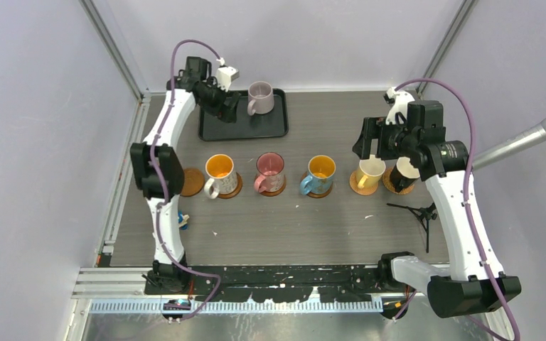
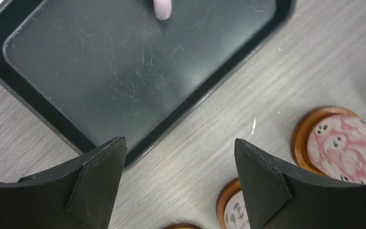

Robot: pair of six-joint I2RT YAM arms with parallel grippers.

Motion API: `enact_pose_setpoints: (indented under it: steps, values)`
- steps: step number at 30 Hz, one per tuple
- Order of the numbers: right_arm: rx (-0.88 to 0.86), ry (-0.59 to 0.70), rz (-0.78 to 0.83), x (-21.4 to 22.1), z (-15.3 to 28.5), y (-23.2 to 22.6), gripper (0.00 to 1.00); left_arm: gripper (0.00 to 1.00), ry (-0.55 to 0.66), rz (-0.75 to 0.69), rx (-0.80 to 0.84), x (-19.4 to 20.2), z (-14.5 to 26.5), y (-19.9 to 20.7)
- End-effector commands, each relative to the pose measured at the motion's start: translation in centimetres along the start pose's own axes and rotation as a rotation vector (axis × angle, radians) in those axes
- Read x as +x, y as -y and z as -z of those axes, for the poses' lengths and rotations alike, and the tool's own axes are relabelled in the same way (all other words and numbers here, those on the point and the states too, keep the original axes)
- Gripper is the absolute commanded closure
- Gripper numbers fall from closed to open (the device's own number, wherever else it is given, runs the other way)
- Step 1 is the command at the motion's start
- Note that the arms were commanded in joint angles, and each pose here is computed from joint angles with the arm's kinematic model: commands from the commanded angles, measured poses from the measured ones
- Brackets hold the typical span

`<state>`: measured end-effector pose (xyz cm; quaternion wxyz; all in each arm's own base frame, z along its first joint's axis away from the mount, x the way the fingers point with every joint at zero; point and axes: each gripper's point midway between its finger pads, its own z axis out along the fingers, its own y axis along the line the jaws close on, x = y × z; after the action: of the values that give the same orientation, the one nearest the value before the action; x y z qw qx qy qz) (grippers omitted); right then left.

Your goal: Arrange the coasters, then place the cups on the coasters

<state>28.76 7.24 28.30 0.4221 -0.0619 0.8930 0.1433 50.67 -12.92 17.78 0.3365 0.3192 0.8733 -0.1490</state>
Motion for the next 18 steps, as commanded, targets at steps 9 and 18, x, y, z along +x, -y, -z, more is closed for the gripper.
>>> enact_pose_setpoints:
  steps: [9, 18]
  values:
    - [0.054, 0.045, 0.017, -1.6, 0.2, 0.8, 0.14, 0.15, 0.104, -0.041, -0.108, -5.8, -8.7, -1.9]
    - [0.045, 0.05, 0.009, -2.2, -0.6, 0.9, 0.14, 0.21, 0.175, -0.154, -0.186, -7.2, -13.9, -3.6]
